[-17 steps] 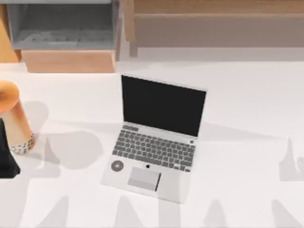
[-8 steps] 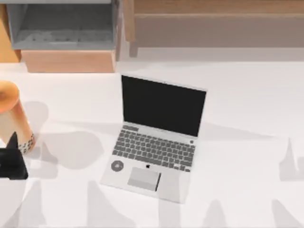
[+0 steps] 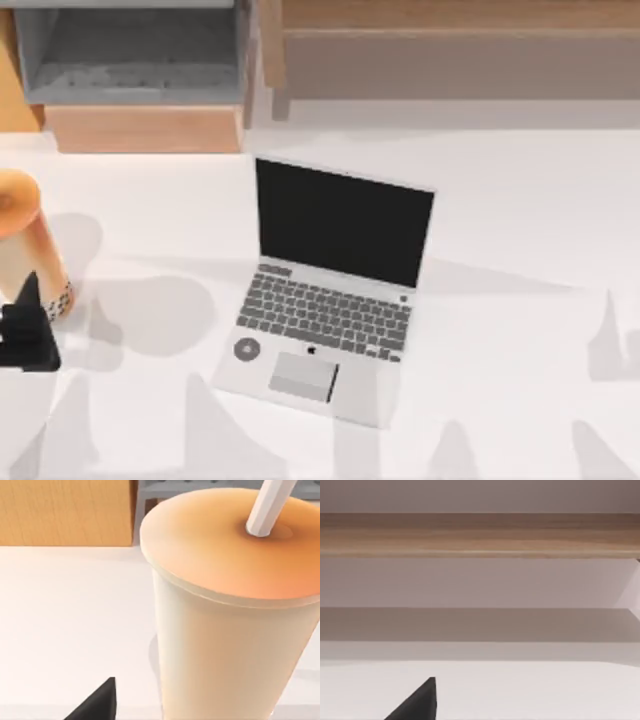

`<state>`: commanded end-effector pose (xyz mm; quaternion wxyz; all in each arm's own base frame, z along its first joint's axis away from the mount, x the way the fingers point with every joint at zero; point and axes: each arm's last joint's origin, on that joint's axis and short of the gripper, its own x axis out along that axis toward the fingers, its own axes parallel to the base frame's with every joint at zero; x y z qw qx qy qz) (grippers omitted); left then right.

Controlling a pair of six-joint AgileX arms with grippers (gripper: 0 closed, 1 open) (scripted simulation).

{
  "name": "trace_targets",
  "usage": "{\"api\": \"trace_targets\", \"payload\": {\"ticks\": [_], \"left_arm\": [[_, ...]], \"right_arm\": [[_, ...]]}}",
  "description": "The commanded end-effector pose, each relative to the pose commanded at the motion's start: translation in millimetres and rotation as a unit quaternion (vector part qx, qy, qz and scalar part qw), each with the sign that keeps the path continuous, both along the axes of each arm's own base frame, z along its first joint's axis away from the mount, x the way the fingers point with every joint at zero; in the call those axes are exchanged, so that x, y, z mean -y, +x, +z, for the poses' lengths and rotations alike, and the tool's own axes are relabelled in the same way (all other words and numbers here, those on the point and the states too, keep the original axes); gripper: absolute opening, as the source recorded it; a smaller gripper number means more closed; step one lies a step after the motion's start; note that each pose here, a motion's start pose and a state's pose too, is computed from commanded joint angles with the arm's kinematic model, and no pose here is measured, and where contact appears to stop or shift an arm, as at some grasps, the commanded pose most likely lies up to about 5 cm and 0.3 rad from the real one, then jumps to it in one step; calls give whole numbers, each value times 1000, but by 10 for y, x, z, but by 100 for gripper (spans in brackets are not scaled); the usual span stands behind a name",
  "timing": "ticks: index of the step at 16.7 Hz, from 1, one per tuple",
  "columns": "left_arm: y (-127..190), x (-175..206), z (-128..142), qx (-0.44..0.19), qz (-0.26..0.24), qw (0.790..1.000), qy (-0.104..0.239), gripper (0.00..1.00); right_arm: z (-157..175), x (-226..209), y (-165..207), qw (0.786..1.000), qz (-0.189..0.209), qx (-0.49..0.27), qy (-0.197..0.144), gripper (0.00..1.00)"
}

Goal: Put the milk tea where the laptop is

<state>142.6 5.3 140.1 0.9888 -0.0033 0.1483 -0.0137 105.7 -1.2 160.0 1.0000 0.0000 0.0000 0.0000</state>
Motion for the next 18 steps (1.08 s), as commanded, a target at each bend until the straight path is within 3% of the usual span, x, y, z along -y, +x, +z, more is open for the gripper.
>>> {"api": "trace_targets", "payload": {"ticks": [11, 18], "left_arm": [[639, 10, -158, -1, 0, 1000, 0, 100], [714, 21, -234, -1, 0, 1000, 0, 100]], "right_arm": [[0, 0, 0, 1000, 0, 0, 0, 100], [0, 0, 0, 1000, 0, 0, 0, 100]]}}
